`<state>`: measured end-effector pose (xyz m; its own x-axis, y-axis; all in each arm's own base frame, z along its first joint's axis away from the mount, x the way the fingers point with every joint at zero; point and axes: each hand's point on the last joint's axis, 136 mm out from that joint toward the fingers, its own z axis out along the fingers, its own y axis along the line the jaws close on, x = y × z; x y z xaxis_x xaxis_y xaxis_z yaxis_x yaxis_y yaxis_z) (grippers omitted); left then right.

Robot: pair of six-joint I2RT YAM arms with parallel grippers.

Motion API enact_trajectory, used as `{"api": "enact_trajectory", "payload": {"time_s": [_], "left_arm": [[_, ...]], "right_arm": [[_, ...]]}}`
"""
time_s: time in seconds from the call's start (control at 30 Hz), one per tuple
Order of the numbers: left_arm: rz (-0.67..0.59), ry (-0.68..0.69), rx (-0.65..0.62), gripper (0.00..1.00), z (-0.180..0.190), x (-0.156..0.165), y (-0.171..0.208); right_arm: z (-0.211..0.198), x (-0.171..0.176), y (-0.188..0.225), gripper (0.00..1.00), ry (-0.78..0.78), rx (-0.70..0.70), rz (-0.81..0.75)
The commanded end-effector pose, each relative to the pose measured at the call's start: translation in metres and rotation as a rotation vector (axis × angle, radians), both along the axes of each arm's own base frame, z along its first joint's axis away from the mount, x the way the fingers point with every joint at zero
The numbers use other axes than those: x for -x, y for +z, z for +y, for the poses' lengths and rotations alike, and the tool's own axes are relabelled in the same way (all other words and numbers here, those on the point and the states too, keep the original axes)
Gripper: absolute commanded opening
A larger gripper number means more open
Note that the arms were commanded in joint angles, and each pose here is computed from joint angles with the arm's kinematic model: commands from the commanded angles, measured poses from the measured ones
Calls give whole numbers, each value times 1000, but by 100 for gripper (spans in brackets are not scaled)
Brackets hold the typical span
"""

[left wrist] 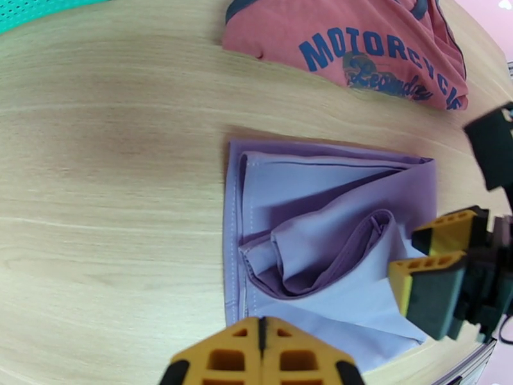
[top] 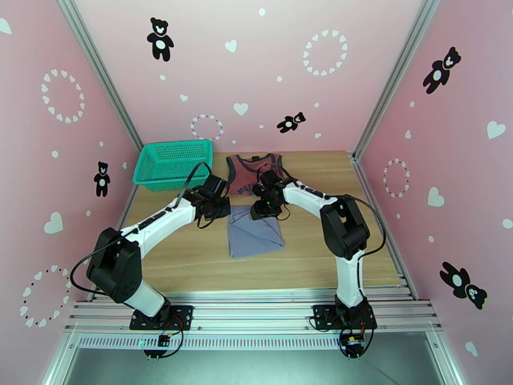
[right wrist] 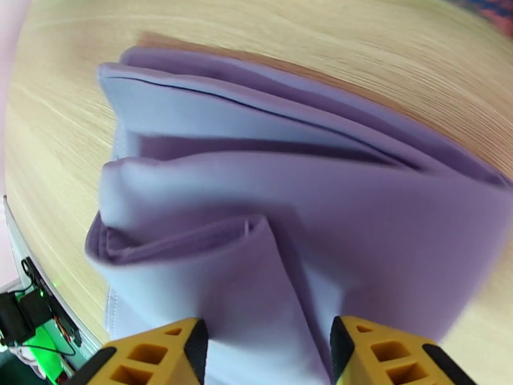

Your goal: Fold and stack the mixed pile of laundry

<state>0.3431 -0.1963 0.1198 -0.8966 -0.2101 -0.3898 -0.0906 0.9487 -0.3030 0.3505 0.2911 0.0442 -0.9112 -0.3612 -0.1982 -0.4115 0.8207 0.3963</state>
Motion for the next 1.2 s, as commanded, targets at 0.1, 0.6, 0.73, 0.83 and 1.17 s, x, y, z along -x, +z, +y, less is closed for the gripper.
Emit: {"api": "enact_trajectory", "payload": {"time_s": [0.1,0.6,0.73,0.83,1.17], "left_arm": [[-2,10,28,0,1,6,4],[-27,9,26,0,3,5,10],[-23,4,28,0,3,7,8],[-21,1,27,0,3,9,7],[-21,12,29,0,5,10,5]], "right_arm": [[16,2,6,21,66,-80,12],[7,49,64,0,-62,84,-242],[16,75,54,0,-32,86,-235],[20,96,47,3,20,87,-218],[29,157,46,40,182,-12,-119]]}}
